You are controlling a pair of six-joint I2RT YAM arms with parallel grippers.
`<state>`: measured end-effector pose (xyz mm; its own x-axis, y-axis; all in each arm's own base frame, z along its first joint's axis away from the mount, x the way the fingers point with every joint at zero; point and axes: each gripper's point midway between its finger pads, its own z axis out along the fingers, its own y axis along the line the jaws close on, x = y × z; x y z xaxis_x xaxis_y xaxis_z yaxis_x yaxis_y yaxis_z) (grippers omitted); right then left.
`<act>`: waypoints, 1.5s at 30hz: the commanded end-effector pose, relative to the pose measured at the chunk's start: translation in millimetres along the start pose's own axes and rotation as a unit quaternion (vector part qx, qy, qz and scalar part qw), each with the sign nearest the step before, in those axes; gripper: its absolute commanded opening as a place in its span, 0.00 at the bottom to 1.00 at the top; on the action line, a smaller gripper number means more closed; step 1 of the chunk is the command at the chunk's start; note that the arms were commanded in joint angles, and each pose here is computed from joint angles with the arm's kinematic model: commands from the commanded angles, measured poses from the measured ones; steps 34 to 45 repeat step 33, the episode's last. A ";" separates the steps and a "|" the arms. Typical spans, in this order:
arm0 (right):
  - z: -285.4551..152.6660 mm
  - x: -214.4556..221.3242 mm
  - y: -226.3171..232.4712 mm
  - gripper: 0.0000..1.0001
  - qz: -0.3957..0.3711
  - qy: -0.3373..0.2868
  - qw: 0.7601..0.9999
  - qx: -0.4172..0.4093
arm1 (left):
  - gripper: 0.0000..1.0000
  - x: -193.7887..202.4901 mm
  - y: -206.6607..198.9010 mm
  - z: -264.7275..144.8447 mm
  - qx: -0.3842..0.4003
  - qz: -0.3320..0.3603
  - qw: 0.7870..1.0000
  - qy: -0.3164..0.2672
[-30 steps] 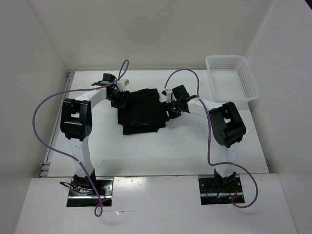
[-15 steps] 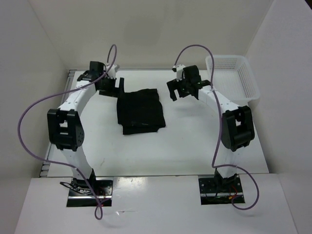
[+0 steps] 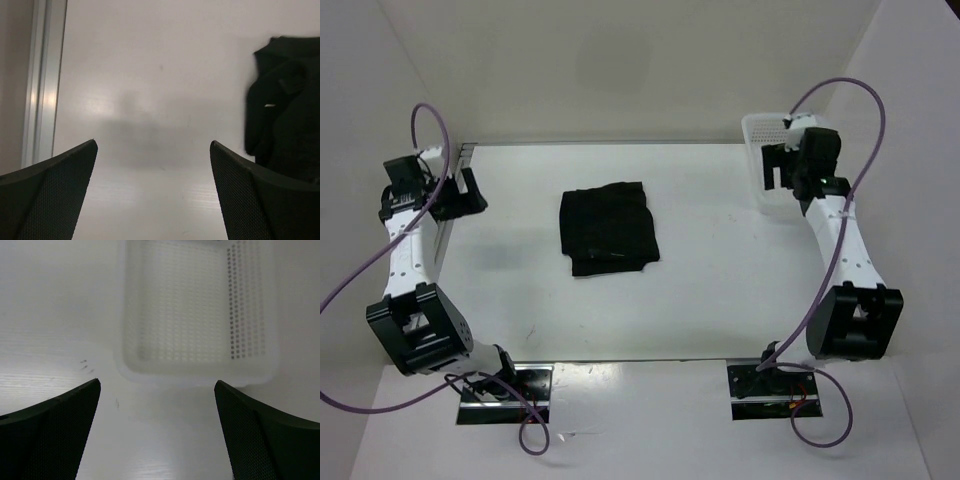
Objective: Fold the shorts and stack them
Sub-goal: Fold the shorts
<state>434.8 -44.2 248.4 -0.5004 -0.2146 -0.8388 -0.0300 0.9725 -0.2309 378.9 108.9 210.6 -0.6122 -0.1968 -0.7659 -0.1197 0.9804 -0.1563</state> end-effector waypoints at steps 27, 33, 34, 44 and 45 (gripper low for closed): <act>-73.0 73.4 22.9 1.00 0.051 0.046 0.998 -0.006 | 1.00 35.4 -9.1 -21.8 0.059 -0.028 0.998 -0.008; -74.9 70.5 30.3 1.00 0.058 0.031 0.998 -0.024 | 1.00 33.3 -11.8 -25.2 0.063 -0.024 0.998 -0.017; -74.9 70.5 30.3 1.00 0.058 0.031 0.998 -0.024 | 1.00 33.3 -11.8 -25.2 0.063 -0.024 0.998 -0.017; -74.9 70.5 30.3 1.00 0.058 0.031 0.998 -0.024 | 1.00 33.3 -11.8 -25.2 0.063 -0.024 0.998 -0.017; -74.9 70.5 30.3 1.00 0.058 0.031 0.998 -0.024 | 1.00 33.3 -11.8 -25.2 0.063 -0.024 0.998 -0.017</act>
